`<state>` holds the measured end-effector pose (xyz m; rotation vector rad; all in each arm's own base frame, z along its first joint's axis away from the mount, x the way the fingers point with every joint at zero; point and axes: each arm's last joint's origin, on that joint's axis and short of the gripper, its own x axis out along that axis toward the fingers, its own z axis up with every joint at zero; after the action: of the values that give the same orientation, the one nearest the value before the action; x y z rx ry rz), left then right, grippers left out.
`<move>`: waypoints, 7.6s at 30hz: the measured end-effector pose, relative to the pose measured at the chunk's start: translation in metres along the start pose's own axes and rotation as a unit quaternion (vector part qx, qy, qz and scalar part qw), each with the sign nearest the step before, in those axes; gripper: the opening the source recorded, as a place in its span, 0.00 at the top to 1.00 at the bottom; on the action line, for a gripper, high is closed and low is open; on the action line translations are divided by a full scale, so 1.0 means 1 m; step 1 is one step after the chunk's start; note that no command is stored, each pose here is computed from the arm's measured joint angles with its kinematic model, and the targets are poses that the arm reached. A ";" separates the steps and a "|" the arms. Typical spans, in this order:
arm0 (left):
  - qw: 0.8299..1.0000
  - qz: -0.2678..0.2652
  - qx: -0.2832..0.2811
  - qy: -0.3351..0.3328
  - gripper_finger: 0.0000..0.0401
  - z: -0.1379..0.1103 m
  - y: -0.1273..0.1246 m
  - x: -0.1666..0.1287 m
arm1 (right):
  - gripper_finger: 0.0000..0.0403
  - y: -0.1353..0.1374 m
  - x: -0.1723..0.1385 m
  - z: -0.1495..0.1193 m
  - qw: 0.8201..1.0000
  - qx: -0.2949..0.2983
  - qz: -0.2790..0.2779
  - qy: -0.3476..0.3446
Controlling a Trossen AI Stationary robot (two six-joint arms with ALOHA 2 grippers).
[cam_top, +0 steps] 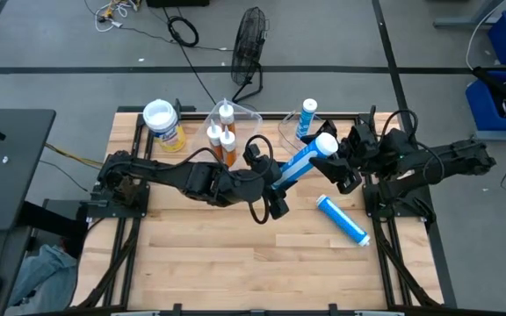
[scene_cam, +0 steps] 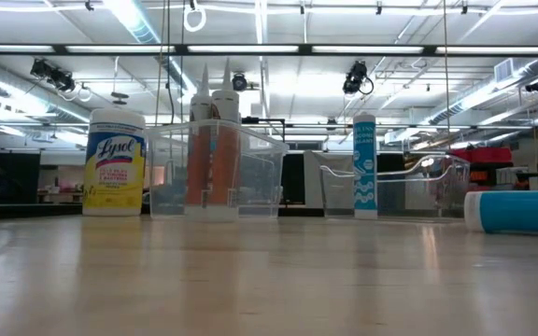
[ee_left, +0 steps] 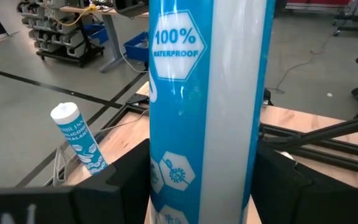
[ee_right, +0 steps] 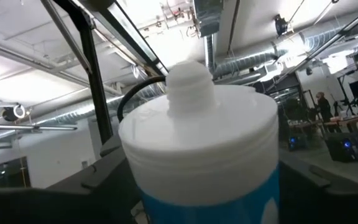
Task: Pick & place silicon tubes, Sealant and Lysol wipes
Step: Put the left blue sealant into the right transparent bin
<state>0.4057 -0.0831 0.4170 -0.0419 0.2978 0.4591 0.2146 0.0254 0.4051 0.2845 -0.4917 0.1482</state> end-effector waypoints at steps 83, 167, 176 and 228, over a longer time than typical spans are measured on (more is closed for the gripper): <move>0.999 0.034 -0.004 -0.007 0.16 0.003 0.011 0.007 | 0.48 -0.018 -0.091 0.051 0.924 -0.189 -0.314 0.107; 0.998 0.057 0.007 0.002 0.18 0.005 0.030 0.019 | 0.48 -0.160 -0.120 -0.115 0.832 -0.179 -0.498 0.165; 0.998 0.058 0.011 0.007 0.18 0.003 0.030 0.020 | 0.48 -0.163 -0.120 -0.119 0.823 -0.193 -0.505 0.172; 0.999 0.033 0.022 0.013 0.18 0.003 0.028 0.019 | 0.23 -0.162 -0.116 -0.134 0.812 -0.226 -0.492 0.217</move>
<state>0.4106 -0.0492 0.4150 0.0058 0.3356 0.5167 0.2065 -0.0957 0.1980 0.0027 0.1303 -0.9028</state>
